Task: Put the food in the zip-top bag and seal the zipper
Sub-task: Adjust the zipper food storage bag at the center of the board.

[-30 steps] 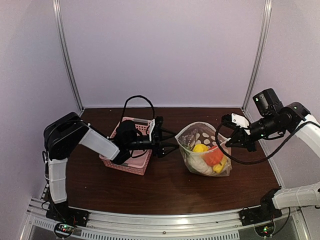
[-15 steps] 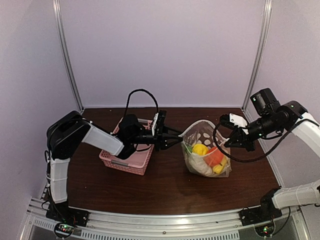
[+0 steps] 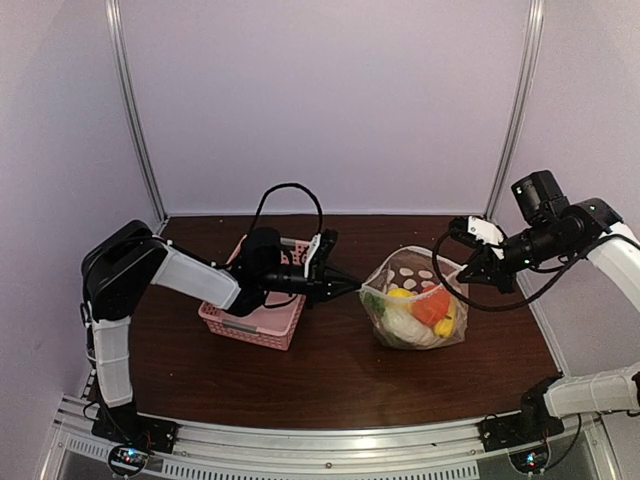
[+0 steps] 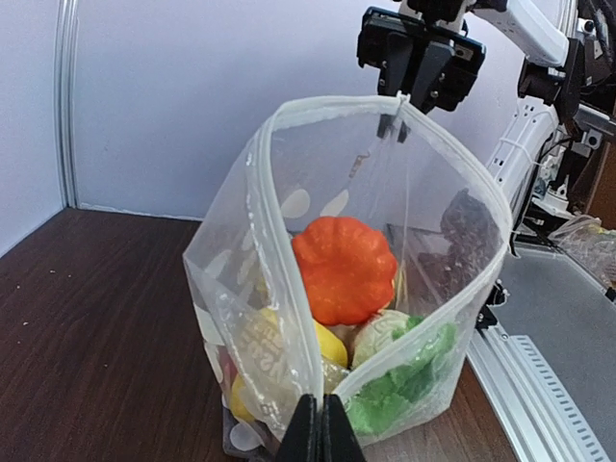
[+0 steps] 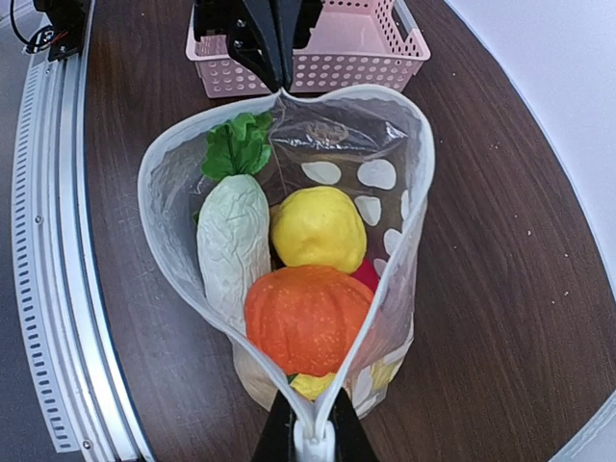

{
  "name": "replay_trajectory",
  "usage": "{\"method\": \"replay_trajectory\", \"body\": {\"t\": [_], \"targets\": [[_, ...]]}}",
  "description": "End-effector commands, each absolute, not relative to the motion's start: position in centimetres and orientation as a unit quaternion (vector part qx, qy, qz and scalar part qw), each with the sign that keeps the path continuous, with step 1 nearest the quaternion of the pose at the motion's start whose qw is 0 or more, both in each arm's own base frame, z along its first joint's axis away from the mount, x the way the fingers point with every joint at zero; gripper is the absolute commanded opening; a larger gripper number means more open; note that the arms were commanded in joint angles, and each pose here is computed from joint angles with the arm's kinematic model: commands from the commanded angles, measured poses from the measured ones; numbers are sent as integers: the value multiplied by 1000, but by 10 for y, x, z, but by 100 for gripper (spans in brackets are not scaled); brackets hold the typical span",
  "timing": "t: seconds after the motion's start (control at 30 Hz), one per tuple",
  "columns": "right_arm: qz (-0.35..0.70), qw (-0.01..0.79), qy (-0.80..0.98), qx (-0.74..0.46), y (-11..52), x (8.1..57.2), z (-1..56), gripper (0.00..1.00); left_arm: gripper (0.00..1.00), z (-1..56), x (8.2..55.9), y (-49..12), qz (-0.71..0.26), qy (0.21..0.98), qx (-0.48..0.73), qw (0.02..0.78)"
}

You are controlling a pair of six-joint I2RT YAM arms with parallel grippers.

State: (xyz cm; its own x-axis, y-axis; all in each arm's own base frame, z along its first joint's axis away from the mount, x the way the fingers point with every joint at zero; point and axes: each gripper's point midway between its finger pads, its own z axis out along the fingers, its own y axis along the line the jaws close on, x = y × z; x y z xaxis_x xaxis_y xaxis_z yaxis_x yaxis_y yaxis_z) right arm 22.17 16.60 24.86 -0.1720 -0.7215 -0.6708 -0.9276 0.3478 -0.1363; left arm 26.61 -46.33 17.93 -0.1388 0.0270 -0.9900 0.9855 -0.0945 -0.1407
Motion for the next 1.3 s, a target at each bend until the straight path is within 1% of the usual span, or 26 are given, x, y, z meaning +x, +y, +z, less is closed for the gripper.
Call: {"method": "replay_trajectory", "body": {"t": [0.0,0.27,0.33,0.57,0.7,0.87,1.07,1.13,1.2,1.23,1.27], "targets": [[123,348,749,-550,148,226,263,0,0,207,266,-442,-519,517,499,463],[109,340,751,-555,140,229,261,0,0,252,259,-428,-476,520,525,477],[108,342,751,-554,140,229,263,0,0,257,259,-425,-465,531,528,472],[124,353,745,-553,144,227,269,0,0,252,257,-421,-442,555,543,449],[149,332,742,-563,150,221,259,0,0,248,251,-422,-423,544,569,449],[140,324,744,-568,145,219,257,0,0,229,249,-418,-410,560,582,425],[141,323,740,-573,146,216,255,0,0,244,254,-416,-403,570,563,443],[151,308,740,-578,148,212,249,0,30,255,252,-420,-393,558,565,464],[165,290,739,-585,151,208,244,0,50,271,235,-432,-377,510,587,504],[171,284,739,-587,152,207,242,0,62,276,234,-442,-357,498,587,529],[175,282,738,-588,154,207,242,0,71,282,229,-452,-349,482,590,545]]}}
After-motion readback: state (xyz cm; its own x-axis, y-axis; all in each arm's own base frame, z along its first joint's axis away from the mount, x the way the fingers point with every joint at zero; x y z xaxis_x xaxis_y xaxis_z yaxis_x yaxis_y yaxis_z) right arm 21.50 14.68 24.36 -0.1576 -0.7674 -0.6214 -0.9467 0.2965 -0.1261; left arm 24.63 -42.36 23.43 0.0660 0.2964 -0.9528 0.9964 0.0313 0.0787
